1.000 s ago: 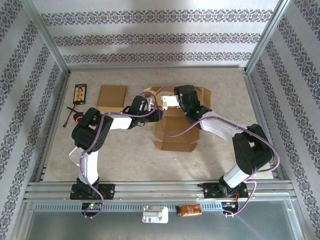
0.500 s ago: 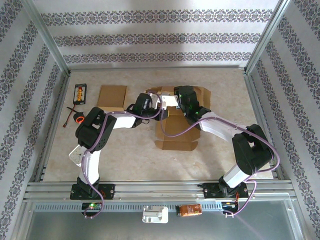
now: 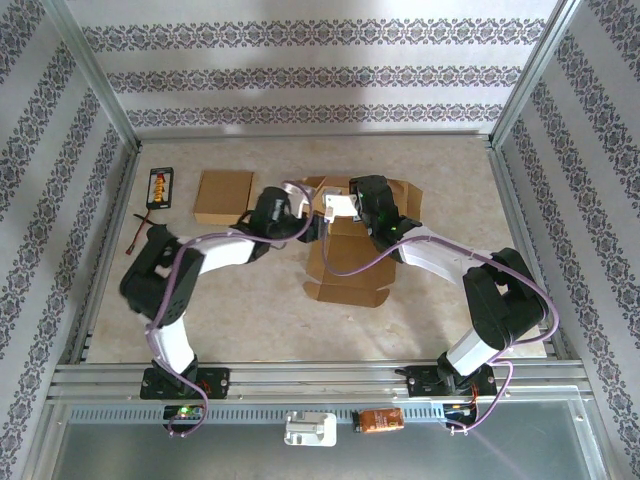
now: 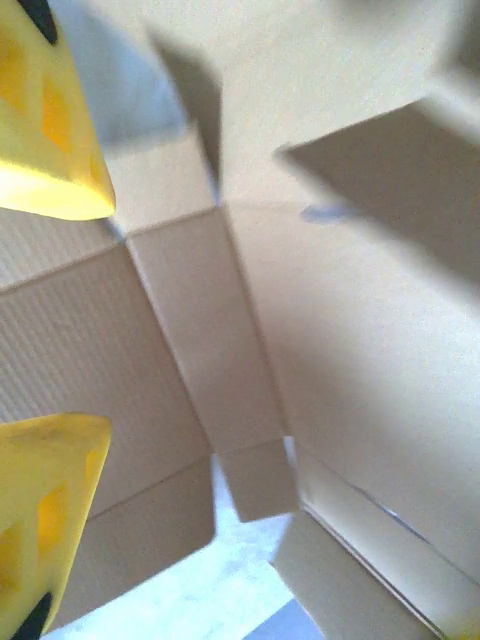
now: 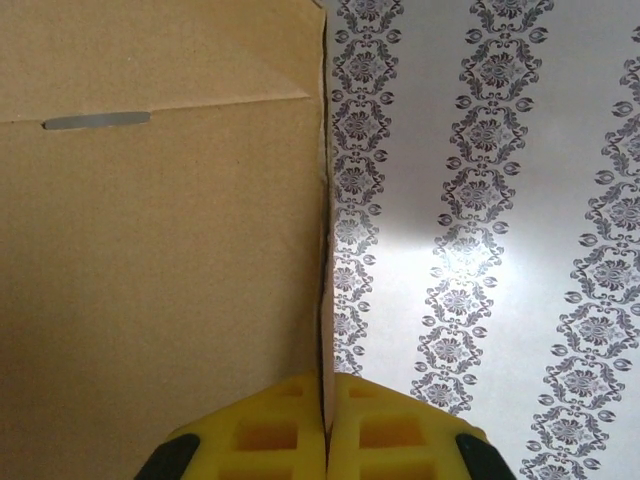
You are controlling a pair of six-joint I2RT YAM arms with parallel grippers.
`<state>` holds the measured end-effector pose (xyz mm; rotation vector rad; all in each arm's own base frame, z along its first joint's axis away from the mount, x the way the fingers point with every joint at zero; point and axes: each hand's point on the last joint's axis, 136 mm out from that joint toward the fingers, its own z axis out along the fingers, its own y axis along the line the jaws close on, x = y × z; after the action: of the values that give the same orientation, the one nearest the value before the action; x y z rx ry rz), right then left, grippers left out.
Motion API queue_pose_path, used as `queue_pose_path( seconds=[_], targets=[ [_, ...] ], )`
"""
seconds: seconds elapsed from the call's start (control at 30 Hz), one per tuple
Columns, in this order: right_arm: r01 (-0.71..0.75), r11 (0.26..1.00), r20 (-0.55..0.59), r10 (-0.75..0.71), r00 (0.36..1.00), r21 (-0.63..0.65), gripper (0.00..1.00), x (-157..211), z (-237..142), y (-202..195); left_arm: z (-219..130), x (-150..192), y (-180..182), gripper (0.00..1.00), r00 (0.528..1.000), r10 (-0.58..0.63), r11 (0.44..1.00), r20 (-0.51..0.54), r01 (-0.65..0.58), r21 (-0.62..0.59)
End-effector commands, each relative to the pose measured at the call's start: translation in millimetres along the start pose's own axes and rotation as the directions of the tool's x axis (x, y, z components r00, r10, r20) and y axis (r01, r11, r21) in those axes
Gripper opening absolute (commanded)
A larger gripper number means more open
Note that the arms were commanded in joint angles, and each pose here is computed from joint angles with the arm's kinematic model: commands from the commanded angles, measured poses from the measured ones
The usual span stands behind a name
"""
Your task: Fold the paper box
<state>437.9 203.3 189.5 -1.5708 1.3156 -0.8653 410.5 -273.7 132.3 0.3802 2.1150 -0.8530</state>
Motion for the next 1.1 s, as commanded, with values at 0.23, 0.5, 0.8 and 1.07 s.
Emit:
queue_pose_path(
  seconds=[0.23, 0.5, 0.8, 1.07],
  targets=[
    [-0.024, 1.000, 0.018, 0.024, 1.000, 0.005, 0.00, 0.5, -2.8, -1.3, -30.6, -23.1, 50.1, 0.59, 0.978, 0.116, 0.993, -0.172, -0.118, 0.001],
    [-0.020, 1.000, 0.022, 0.020, 1.000, 0.018, 0.00, -2.5, -3.1, -5.3, -4.9, -30.5, 63.7, 0.51, 0.980, 0.086, 0.996, -0.179, -0.081, 0.036],
    [-0.006, 0.999, -0.015, 0.006, 1.000, 0.049, 0.00, -0.7, 3.3, 2.0, 3.7, -51.4, 20.2, 0.11, 0.994, 0.068, 0.994, -0.083, -0.060, 0.086],
    [0.007, 0.999, -0.009, -0.006, 1.000, 0.036, 0.00, -6.4, 9.1, 10.0, 15.1, -54.0, -5.5, 0.09, 0.994, -0.012, 0.997, -0.113, 0.021, 0.074]
  ],
)
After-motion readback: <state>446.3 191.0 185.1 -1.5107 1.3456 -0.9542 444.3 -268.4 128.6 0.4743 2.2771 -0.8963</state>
